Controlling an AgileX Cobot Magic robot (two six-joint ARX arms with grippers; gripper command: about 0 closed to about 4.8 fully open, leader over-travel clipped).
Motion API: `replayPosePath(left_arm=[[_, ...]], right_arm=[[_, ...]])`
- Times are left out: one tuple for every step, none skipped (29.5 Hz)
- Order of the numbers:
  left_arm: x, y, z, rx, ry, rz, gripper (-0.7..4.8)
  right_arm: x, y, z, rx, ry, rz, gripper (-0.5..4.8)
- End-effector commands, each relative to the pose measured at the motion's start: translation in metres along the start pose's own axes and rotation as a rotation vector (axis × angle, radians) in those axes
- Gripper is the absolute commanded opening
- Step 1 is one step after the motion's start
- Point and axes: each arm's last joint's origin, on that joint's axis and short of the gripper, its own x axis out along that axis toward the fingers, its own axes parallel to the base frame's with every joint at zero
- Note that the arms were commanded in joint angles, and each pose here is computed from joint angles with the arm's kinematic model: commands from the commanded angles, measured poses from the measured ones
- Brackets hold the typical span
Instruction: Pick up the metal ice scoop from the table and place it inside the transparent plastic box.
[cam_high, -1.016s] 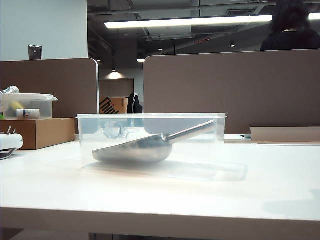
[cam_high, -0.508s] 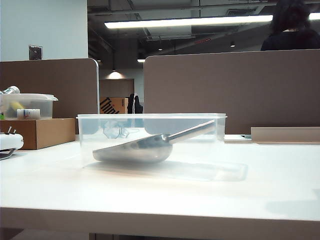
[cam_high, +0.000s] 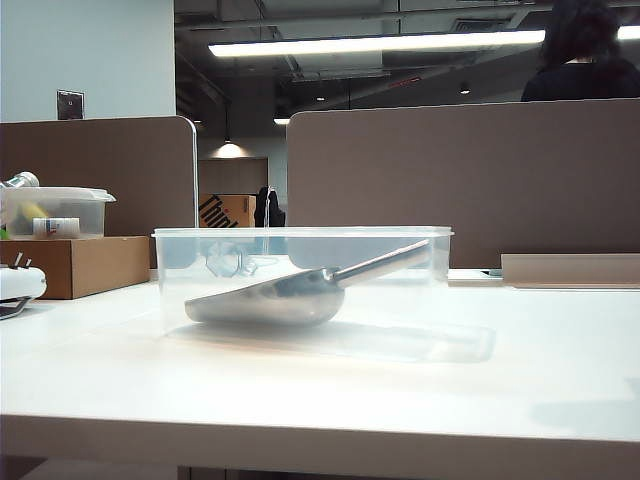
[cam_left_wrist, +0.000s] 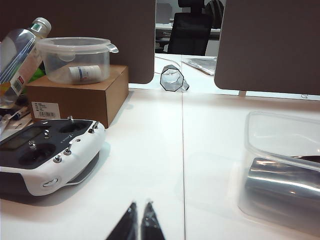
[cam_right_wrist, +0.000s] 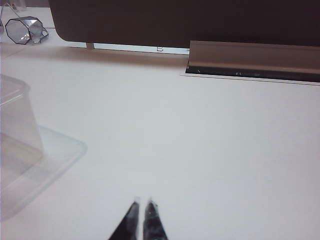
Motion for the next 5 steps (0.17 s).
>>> replayPosePath(left_arm=[[0.0001, 0.0, 0.001, 0.0, -0.011, 0.0, 0.21], [0.0001, 0.0, 0.001, 0.0, -0.011, 0.0, 0.21], [0.0001, 0.0, 0.001, 0.0, -0.011, 0.0, 0.21], [0.0001, 0.0, 0.001, 0.0, -0.011, 0.0, 0.21], [0.0001, 0.0, 0.001, 0.0, -0.011, 0.0, 0.21]], right_arm=[[0.0003, 0.0001, 0.0001, -0.002, -0.012, 0.001, 0.22], [0.0003, 0.0001, 0.0001, -0.002, -0.012, 0.001, 0.22], [0.0003, 0.0001, 0.0001, -0.002, -0.012, 0.001, 0.22], [0.0003, 0.0001, 0.0001, -0.002, -0.012, 0.001, 0.22], [0.0003, 0.0001, 0.0001, -0.002, -0.012, 0.001, 0.22]])
